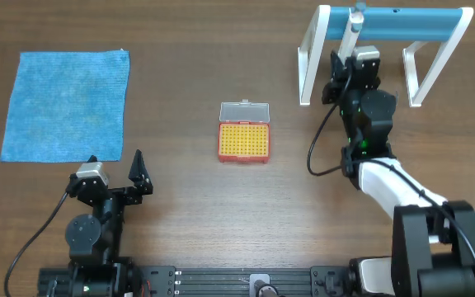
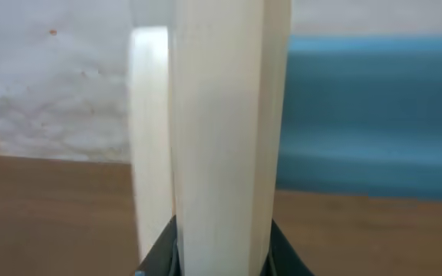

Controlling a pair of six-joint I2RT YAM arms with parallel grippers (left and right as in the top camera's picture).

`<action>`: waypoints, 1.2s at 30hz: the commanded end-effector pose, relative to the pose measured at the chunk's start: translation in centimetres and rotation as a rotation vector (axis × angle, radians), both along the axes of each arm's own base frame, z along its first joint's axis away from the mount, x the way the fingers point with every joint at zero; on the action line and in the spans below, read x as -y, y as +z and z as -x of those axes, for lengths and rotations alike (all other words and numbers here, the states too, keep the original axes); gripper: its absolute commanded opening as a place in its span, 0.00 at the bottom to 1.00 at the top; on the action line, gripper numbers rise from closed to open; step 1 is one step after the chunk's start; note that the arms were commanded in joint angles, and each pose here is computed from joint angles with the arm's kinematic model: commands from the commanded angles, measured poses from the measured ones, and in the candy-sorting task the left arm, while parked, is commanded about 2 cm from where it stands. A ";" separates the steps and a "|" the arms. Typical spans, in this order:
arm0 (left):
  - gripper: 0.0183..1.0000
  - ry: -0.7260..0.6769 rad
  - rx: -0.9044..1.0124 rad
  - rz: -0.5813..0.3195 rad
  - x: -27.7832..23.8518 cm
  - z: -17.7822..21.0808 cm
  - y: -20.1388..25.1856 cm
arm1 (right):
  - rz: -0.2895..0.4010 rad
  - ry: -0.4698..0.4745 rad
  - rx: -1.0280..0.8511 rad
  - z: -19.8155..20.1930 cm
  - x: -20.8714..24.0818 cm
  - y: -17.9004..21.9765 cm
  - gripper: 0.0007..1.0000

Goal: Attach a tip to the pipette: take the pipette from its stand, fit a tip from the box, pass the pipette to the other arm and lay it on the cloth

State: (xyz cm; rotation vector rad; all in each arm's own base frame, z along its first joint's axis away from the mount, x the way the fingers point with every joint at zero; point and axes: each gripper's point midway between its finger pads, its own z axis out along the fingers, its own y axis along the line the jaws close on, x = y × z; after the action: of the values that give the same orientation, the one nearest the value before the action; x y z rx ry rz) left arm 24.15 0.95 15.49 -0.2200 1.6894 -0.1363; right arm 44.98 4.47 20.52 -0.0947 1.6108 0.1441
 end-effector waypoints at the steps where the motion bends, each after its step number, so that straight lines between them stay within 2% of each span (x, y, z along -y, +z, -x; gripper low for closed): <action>1: 1.00 -0.014 0.001 -0.015 0.2 0.0 -0.1 | -0.025 0.218 0.199 3.6 -6.9 5.7 0.08; 2: 1.00 -0.014 0.001 -0.015 0.2 0.0 -0.1 | -0.034 0.291 0.250 4.6 -9.2 6.5 0.08; 6: 1.00 -0.014 0.001 -0.015 0.2 0.0 -0.1 | -0.069 0.452 0.324 7.1 -15.7 6.0 0.08; 9: 1.00 -0.014 0.001 -0.015 0.2 0.0 -0.1 | -0.088 0.542 0.340 8.4 -19.5 4.3 0.08; 13: 1.00 -0.014 0.001 -0.015 0.2 0.0 -0.1 | -0.072 0.603 0.233 8.9 -22.3 -0.2 0.08; 22: 1.00 -0.014 0.001 -0.015 0.2 0.0 -0.1 | -0.049 0.622 0.146 9.3 -23.0 -3.8 0.08; 36: 1.00 -0.014 0.001 -0.015 0.2 0.0 -0.1 | -0.035 0.621 0.100 9.0 -22.9 -5.8 0.08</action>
State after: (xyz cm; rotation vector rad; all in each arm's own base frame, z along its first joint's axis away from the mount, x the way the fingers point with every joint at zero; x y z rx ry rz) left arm 24.15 0.95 15.48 -0.2198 1.6899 -0.1366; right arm 35.99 27.46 15.04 -0.5650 1.4289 0.6311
